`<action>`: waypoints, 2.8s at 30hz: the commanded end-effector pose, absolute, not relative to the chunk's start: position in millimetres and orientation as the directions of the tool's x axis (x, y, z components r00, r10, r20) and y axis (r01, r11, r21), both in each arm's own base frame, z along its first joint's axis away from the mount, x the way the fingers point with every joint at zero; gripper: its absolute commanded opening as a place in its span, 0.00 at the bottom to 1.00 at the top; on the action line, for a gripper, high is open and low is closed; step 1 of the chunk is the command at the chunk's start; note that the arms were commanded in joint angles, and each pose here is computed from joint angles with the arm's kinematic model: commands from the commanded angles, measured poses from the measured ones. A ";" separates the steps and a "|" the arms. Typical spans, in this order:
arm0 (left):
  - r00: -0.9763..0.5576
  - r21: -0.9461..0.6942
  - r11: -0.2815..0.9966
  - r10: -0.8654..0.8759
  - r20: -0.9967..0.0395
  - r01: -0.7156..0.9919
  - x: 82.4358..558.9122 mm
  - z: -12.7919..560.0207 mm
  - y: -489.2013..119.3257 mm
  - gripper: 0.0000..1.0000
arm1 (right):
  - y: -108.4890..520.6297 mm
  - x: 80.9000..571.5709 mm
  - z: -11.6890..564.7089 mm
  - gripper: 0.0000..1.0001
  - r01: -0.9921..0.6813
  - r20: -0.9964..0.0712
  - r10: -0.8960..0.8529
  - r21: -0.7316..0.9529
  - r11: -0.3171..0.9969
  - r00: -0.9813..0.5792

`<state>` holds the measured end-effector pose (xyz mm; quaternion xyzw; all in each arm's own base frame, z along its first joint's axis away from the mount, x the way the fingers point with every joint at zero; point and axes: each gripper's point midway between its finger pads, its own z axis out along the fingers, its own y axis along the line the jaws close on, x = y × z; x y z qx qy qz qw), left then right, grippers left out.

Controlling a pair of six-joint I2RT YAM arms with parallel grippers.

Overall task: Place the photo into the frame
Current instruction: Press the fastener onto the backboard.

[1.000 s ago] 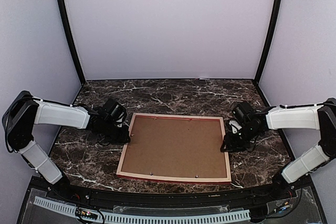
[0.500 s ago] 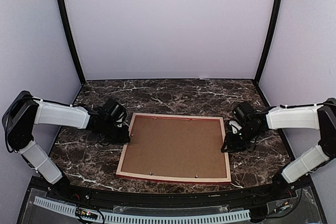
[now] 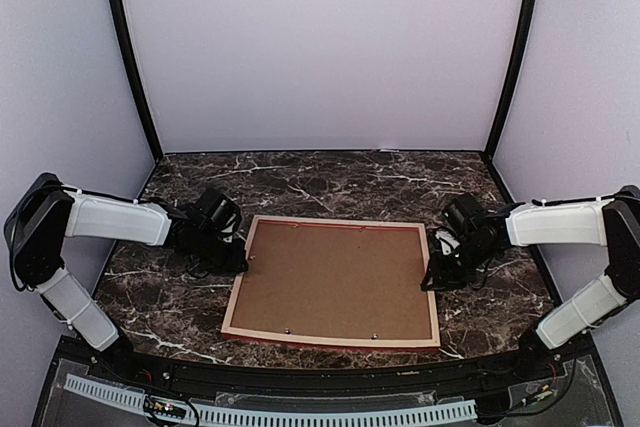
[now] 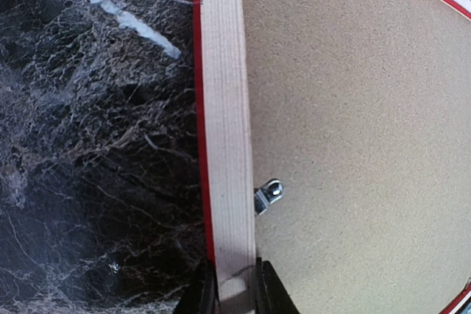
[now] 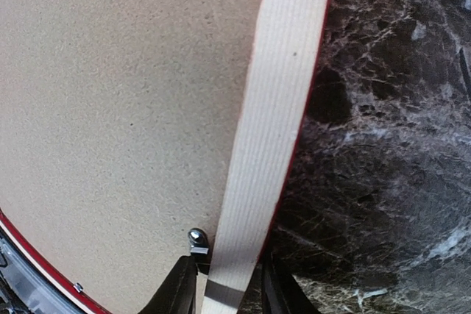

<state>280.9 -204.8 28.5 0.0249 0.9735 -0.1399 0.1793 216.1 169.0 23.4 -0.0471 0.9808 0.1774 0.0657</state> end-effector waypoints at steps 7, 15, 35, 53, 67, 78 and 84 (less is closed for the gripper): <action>-0.945 -0.239 0.967 0.008 -0.327 0.091 272.4 23.3 -197.8 0.13 | 148.8 227.9 20.6 0.25 -0.085 -0.180 -0.045 0.225 0.971 -0.983; -0.944 -0.241 0.966 0.008 -0.329 0.093 272.6 25.4 -198.1 0.13 | 165.1 232.7 23.4 0.20 -0.126 -0.188 -0.072 0.293 0.948 -0.980; -0.945 -0.240 0.966 0.013 -0.328 0.096 273.7 25.3 -199.2 0.13 | 148.5 240.5 18.8 0.20 -0.119 -0.209 -0.088 0.141 0.983 -0.974; -0.945 -0.244 0.966 0.007 -0.326 0.091 270.9 23.1 -197.6 0.13 | 183.6 246.9 40.7 0.37 -0.193 -0.258 -0.103 0.352 0.916 -0.961; -0.946 -0.245 0.965 0.008 -0.325 0.092 270.9 22.9 -198.0 0.13 | 176.2 239.5 26.6 0.39 -0.225 -0.232 -0.165 0.266 0.937 -0.959; -0.947 -0.243 0.966 0.010 -0.321 0.092 271.8 22.0 -198.9 0.13 | 175.3 236.2 18.5 0.33 -0.246 -0.221 -0.199 0.211 0.946 -0.955; -0.948 -0.243 0.966 0.011 -0.319 0.093 271.9 21.6 -199.2 0.13 | 173.0 239.0 15.1 0.24 -0.235 -0.217 -0.191 0.198 0.952 -0.957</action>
